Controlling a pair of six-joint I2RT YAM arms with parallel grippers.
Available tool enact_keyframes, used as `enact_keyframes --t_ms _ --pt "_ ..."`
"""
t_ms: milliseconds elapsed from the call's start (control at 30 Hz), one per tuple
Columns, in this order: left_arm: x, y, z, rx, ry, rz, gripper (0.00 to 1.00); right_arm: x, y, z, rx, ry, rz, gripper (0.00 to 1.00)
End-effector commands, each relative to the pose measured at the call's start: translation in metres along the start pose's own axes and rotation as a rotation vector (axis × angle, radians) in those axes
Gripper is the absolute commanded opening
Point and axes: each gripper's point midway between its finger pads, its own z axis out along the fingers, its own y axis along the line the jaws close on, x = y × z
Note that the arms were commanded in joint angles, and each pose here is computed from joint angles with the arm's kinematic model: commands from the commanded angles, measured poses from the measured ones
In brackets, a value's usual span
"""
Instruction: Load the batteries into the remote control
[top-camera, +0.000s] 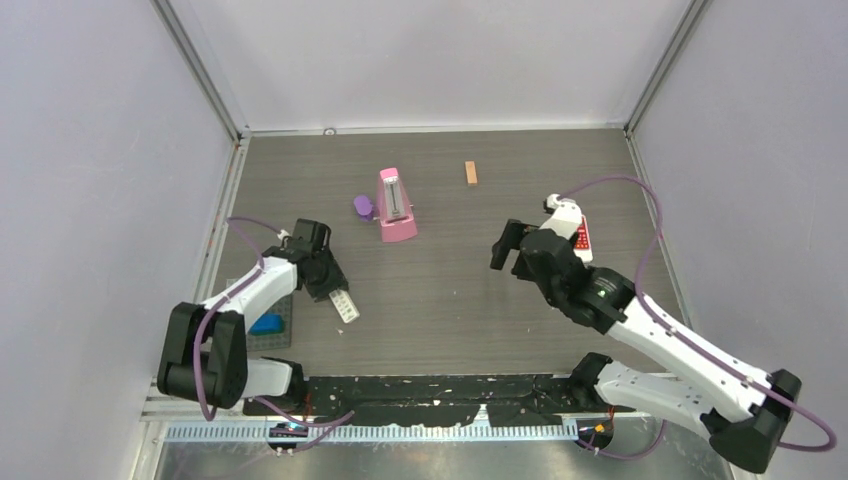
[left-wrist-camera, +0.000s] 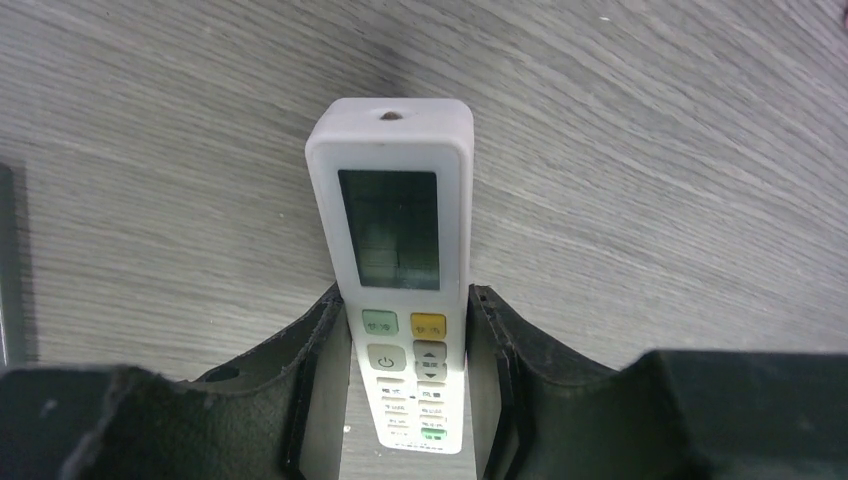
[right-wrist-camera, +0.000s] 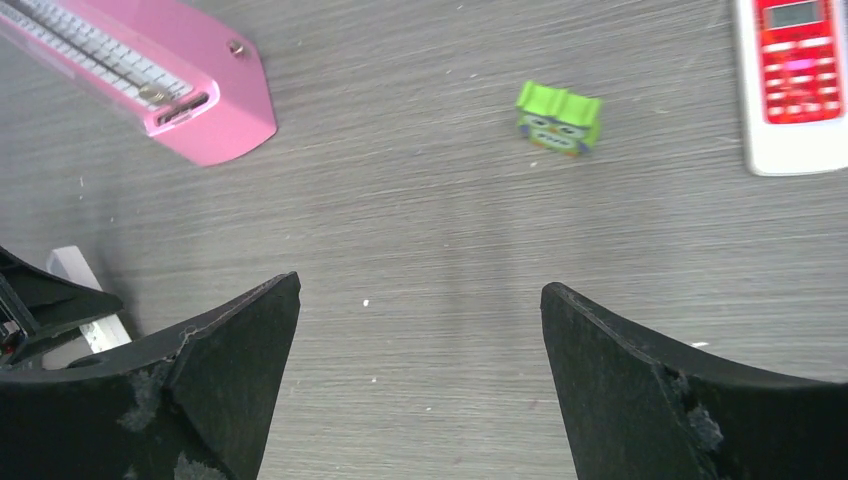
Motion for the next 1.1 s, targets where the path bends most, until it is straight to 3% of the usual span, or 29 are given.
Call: enact_keyframes --t_ms 0,400,567,833,1067 --pt "-0.025 -0.011 0.005 -0.011 -0.088 -0.002 0.21 -0.006 -0.039 -0.015 0.113 -0.061 -0.030 0.95" --pt "-0.025 -0.013 0.002 -0.057 -0.112 0.089 0.90 -0.013 -0.063 -0.042 0.123 -0.094 -0.055 0.95" --pt "-0.022 -0.023 -0.027 -0.004 -0.153 0.110 0.99 -0.030 -0.069 -0.066 0.094 -0.136 -0.033 0.95" --pt "-0.024 -0.052 -0.156 0.301 -0.369 0.261 0.99 -0.078 -0.107 -0.138 0.069 -0.307 0.031 0.95" --pt "-0.016 -0.029 -0.251 0.501 -0.588 0.249 1.00 -0.115 -0.150 -0.213 0.039 -0.454 0.143 0.95"
